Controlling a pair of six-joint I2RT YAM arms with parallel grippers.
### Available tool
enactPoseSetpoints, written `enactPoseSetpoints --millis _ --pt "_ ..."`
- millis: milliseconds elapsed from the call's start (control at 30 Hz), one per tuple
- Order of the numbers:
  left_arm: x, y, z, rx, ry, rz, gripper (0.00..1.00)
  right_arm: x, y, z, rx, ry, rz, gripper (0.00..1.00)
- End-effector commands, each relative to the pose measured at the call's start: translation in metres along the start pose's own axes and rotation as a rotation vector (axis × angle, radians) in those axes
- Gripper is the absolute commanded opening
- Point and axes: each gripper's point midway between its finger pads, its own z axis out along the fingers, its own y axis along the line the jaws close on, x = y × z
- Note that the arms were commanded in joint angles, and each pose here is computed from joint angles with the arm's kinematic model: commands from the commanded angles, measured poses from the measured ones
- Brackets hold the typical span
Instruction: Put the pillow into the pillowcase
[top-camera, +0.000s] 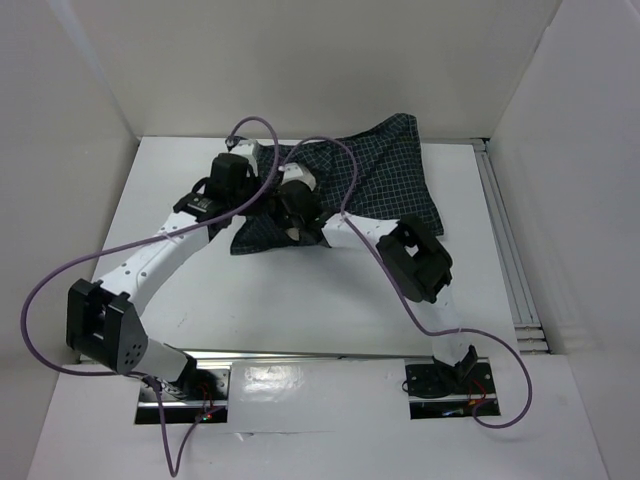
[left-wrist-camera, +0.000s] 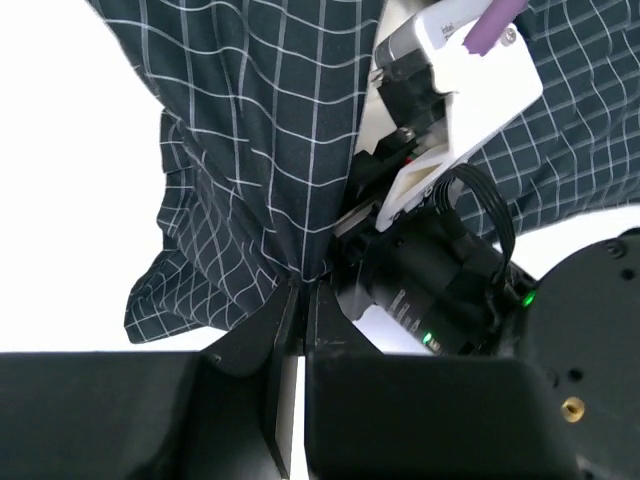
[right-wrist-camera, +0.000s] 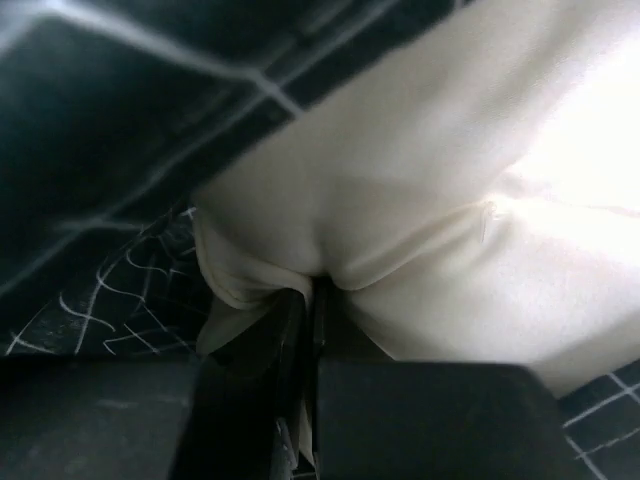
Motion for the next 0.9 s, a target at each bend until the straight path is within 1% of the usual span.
enactPoseSetpoints --millis 0,33,67,100,133,167,200,233,267,300,333,367,400,433,467,500,533,567,600,633,667,733,767,833,867 --pt "-0.054 -0.034 -0.033 0.134 -0.092 -0.025 0.0 0.03 -0.015 0.009 -0.059 0.071 0.074 0.0" --pt "-0.06 -0.032 -0.031 0.128 -0.099 -0.044 0.0 0.038 -0.015 0.011 -0.098 0.097 0.071 0.04" --pt "-0.062 -0.029 -0.031 0.107 -0.095 -0.045 0.0 0.04 0.001 0.006 -0.229 0.13 0.065 0.14" --pt "-0.061 -0.027 -0.024 0.086 -0.077 -0.045 0.0 0.03 0.014 -0.004 -0.305 0.118 0.036 0.2" --pt "-0.072 -0.023 -0.025 0.069 -0.093 -0.052 0.08 0.024 0.015 -0.013 -0.345 0.112 0.029 0.26" --pt "-0.07 -0.023 -0.022 0.063 -0.077 -0.051 0.18 0.013 0.02 -0.024 -0.399 0.093 0.009 0.34" --pt "-0.065 -0.021 -0.018 0.052 -0.047 -0.05 0.29 -0.02 0.037 -0.052 -0.489 0.034 -0.017 0.58" --pt "-0.064 -0.018 -0.012 0.049 -0.035 -0.045 0.4 -0.035 0.04 -0.065 -0.5 -0.001 -0.03 0.66" --pt "-0.064 -0.018 -0.011 0.049 -0.035 -0.045 0.56 -0.047 0.04 -0.077 -0.491 -0.023 -0.03 0.73" --pt "-0.064 -0.018 -0.011 0.049 -0.035 -0.045 0.64 -0.056 0.029 -0.083 -0.416 -0.024 -0.032 0.77" --pt "-0.056 -0.016 -0.009 0.042 -0.017 -0.057 0.71 -0.077 0.026 -0.098 -0.379 -0.06 -0.029 0.89" --pt "-0.059 -0.019 -0.009 0.055 -0.025 -0.057 0.8 -0.098 0.025 -0.106 -0.347 -0.087 -0.026 0.93" --pt "-0.054 -0.017 -0.006 0.053 -0.02 -0.057 0.99 -0.106 0.015 -0.109 -0.3 -0.086 -0.019 0.97" --pt "-0.056 -0.018 -0.009 0.058 -0.033 -0.057 0.99 -0.098 -0.004 -0.108 -0.189 -0.033 -0.015 0.97" --pt "-0.054 -0.017 -0.007 0.057 -0.031 -0.057 1.0 -0.111 -0.009 -0.114 -0.149 -0.052 -0.013 1.0" --pt "-0.057 -0.018 -0.011 0.061 -0.041 -0.066 1.0 -0.11 -0.018 -0.115 -0.095 -0.042 0.0 1.0" --pt "-0.05 -0.014 -0.01 0.045 -0.031 -0.066 1.0 -0.116 -0.032 -0.121 -0.017 -0.062 0.002 1.0" --pt "-0.047 -0.011 -0.009 0.031 -0.026 -0.077 1.0 -0.107 -0.041 -0.121 0.019 -0.05 -0.001 1.0" --pt "-0.047 -0.009 -0.008 0.019 -0.031 -0.077 0.97 -0.109 -0.045 -0.122 0.041 -0.07 0.002 1.0" --pt "-0.04 -0.007 -0.006 0.013 -0.015 -0.086 0.92 -0.112 -0.048 -0.122 0.055 -0.083 -0.008 1.0" --pt "-0.037 -0.004 -0.005 -0.001 -0.01 -0.085 0.76 -0.111 -0.051 -0.122 0.073 -0.078 -0.01 1.0" --pt "-0.03 0.002 -0.003 -0.03 0.006 -0.093 0.64 -0.102 -0.055 -0.111 0.092 -0.05 -0.037 0.99" --pt "-0.017 0.007 0.007 -0.055 0.039 -0.101 0.58 -0.105 -0.056 -0.108 0.103 -0.056 -0.036 0.99" --pt "-0.002 0.01 0.016 -0.061 0.088 -0.099 0.58 -0.098 -0.06 -0.101 0.121 -0.04 -0.049 0.99" --pt "0.007 0.011 0.022 -0.062 0.115 -0.098 0.58 -0.103 -0.067 -0.099 0.15 -0.054 -0.034 0.99"
